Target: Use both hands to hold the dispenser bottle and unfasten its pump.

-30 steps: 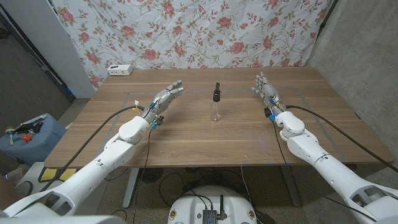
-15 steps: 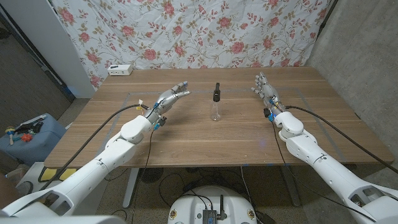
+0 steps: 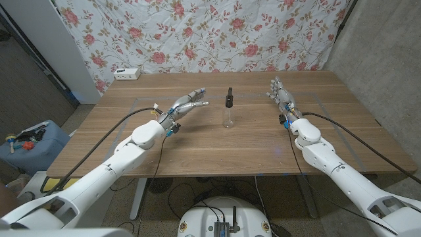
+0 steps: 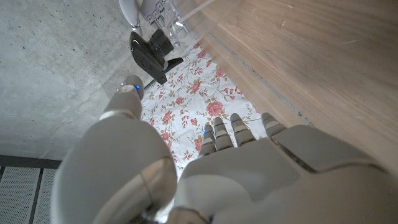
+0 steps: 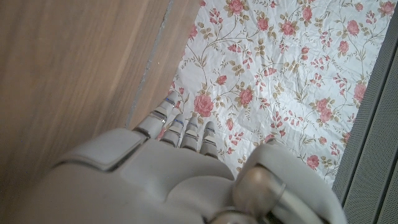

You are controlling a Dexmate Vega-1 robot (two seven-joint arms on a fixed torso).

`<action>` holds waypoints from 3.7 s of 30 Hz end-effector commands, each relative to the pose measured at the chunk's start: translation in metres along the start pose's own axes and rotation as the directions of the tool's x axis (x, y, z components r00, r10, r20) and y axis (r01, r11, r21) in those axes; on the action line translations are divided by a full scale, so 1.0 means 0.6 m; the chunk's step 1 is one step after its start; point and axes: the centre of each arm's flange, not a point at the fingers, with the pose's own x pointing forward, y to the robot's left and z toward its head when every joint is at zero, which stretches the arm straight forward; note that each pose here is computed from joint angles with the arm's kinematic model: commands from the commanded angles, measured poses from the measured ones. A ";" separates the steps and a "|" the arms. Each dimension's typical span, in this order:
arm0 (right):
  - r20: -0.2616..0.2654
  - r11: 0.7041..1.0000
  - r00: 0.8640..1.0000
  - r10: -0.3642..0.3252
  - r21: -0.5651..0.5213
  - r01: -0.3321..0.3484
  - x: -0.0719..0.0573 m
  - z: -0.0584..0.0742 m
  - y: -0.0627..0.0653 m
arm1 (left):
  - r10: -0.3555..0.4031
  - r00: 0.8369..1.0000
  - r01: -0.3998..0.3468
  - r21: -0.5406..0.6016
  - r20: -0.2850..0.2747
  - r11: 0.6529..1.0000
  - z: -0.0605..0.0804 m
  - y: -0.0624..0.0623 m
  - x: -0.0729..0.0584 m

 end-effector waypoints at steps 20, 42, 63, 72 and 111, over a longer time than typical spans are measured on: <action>0.010 0.999 0.999 -0.031 0.010 0.030 -0.006 -0.011 -0.008 | -0.140 0.988 0.146 0.105 -0.065 0.984 0.003 -0.043 0.042; 0.024 0.999 0.999 -0.044 0.021 0.044 -0.013 -0.015 -0.011 | -0.183 0.980 0.193 0.138 -0.081 0.971 -0.004 -0.062 0.067; 0.045 0.999 0.998 -0.037 0.033 0.036 -0.013 -0.017 -0.020 | -0.185 0.980 0.194 0.125 -0.079 0.973 -0.011 -0.084 0.080; 0.054 0.999 0.998 -0.039 0.033 0.037 -0.015 -0.013 -0.030 | -0.187 0.978 0.196 0.107 -0.091 0.975 -0.018 -0.098 0.087; 0.030 1.000 1.000 -0.011 0.026 0.010 -0.022 -0.026 -0.038 | -0.167 0.979 0.175 0.067 -0.115 0.982 -0.042 -0.130 0.111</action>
